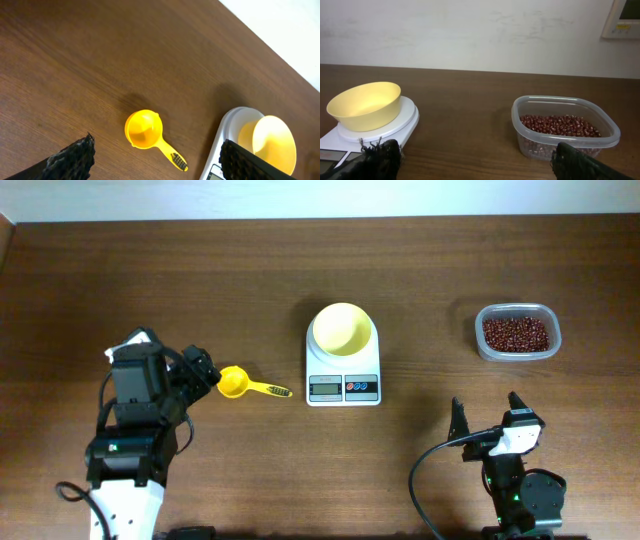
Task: Scoop item into bowl and weigh 50g on scale
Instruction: 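Move the left gripper to the yellow scoop and grasp its bowl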
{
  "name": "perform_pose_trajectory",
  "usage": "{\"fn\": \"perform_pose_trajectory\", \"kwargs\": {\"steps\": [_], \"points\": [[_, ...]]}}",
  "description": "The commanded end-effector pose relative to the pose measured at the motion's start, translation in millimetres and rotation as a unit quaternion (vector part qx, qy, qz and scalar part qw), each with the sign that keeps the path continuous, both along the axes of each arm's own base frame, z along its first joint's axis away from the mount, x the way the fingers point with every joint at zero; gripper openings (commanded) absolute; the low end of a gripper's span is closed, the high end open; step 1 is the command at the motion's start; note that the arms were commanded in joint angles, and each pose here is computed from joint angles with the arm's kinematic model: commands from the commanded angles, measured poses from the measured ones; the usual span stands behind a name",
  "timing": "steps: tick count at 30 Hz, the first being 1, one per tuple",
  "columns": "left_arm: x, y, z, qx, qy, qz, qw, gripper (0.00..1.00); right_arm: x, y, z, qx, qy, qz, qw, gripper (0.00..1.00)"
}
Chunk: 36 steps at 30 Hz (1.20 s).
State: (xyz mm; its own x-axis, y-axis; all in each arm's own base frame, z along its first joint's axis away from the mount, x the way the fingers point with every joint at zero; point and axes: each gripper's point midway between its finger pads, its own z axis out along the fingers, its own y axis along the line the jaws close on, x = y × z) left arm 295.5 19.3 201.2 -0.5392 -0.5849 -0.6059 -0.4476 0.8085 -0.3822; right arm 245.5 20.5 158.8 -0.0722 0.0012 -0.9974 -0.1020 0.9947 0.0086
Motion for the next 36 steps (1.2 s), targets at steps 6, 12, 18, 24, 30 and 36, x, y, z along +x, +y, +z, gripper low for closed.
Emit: {"fn": "perform_pose_trajectory", "kwargs": {"steps": [6,12,18,24,30,36], "points": [[12.3,2.7,-27.8,-0.034,0.053,0.046,0.997,0.89,-0.2,1.2,-2.7,0.005,0.003,0.002,1.0,0.99],[17.2,2.8,-52.4,-0.035,0.094,0.049,0.994,1.0,-0.2,1.3,-2.7,0.005,0.003,0.002,1.0,0.99],[8.5,0.5,-71.9,-0.039,0.14,0.047,0.988,0.86,-0.2,1.2,-2.7,0.005,0.003,0.002,1.0,0.99],[3.0,-3.6,-88.2,-0.089,0.162,0.098,0.978,0.66,-0.2,1.2,-2.7,0.005,0.003,0.002,1.0,0.99],[14.1,-17.0,-140.1,-0.14,0.222,0.115,0.958,0.6,-0.2,1.2,-2.7,0.005,0.003,0.002,1.0,0.99],[17.9,-25.3,-171.8,-0.159,0.26,0.107,0.947,0.47,-0.2,1.2,-2.7,0.005,0.003,0.002,1.0,0.99]]}}
